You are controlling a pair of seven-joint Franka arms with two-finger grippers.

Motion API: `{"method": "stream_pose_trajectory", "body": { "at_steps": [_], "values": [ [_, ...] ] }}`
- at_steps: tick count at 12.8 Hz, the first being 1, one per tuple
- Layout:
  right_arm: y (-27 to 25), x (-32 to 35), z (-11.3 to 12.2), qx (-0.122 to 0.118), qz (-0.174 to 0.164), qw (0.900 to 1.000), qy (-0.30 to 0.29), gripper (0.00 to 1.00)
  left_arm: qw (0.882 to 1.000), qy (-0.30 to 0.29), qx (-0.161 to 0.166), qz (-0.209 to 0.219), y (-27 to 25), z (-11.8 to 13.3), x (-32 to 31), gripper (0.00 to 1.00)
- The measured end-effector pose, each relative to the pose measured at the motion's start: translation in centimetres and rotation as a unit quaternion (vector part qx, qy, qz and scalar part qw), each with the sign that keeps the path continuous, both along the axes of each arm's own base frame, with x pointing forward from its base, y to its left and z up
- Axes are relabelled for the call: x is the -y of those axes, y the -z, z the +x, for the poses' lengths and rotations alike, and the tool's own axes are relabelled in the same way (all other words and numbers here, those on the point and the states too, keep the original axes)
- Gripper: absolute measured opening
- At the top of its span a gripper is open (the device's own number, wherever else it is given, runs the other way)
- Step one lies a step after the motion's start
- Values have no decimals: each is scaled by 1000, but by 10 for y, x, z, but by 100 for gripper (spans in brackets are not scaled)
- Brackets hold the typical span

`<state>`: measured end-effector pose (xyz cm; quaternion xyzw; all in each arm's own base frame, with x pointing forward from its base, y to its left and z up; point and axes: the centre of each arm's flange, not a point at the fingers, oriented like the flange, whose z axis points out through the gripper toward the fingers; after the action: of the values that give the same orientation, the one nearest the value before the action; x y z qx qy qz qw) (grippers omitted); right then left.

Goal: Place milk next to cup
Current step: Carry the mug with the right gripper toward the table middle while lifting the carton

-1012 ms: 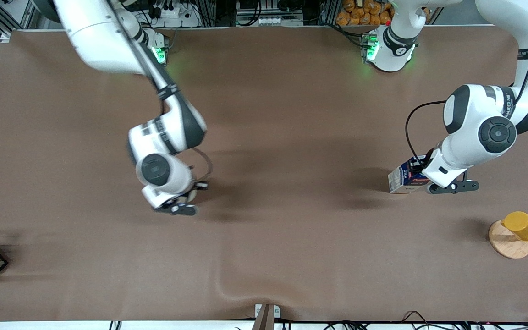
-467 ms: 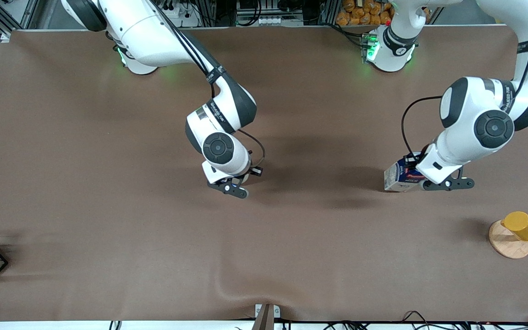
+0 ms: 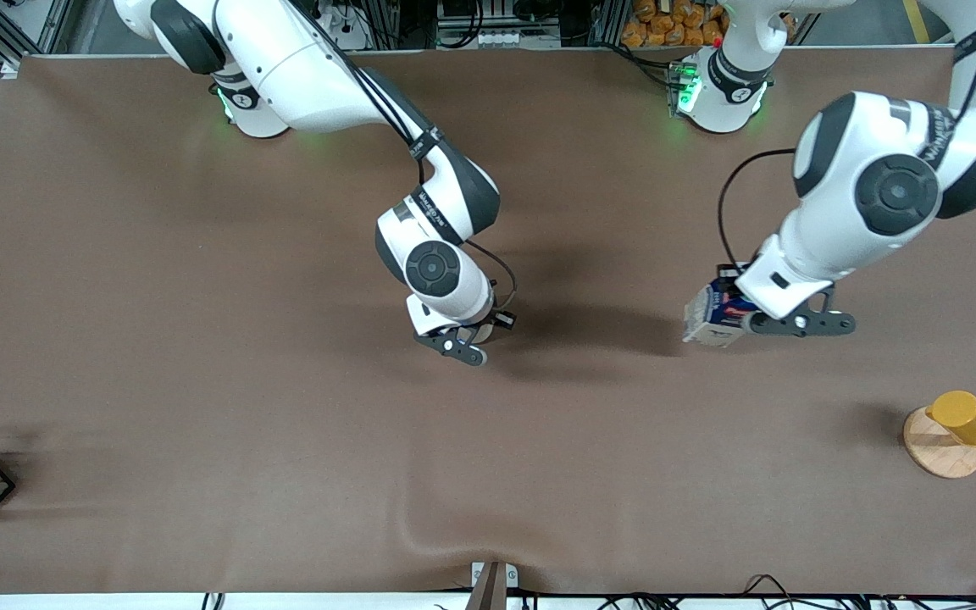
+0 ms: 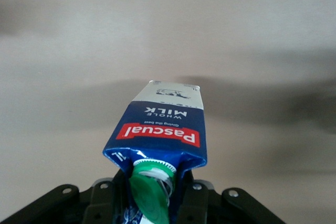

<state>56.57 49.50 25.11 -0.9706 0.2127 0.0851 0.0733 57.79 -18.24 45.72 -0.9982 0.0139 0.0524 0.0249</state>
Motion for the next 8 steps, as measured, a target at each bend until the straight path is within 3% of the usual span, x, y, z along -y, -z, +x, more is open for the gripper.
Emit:
{"method": "stream_pose_trajectory", "body": {
  "at_steps": [1,5,8],
  "values": [
    [0,-1,0,0,0,1000,0,13,1000,-7,4,-2,-5,-6,20,39],
    [-16,6,12,7,-1,1000,5,58,999,-39,2,-5,-8,-39,100,39],
    [-63,49,43,10,3,1000,-10,91,999,-42,-7,1,5,-56,136,39]
  ]
}}
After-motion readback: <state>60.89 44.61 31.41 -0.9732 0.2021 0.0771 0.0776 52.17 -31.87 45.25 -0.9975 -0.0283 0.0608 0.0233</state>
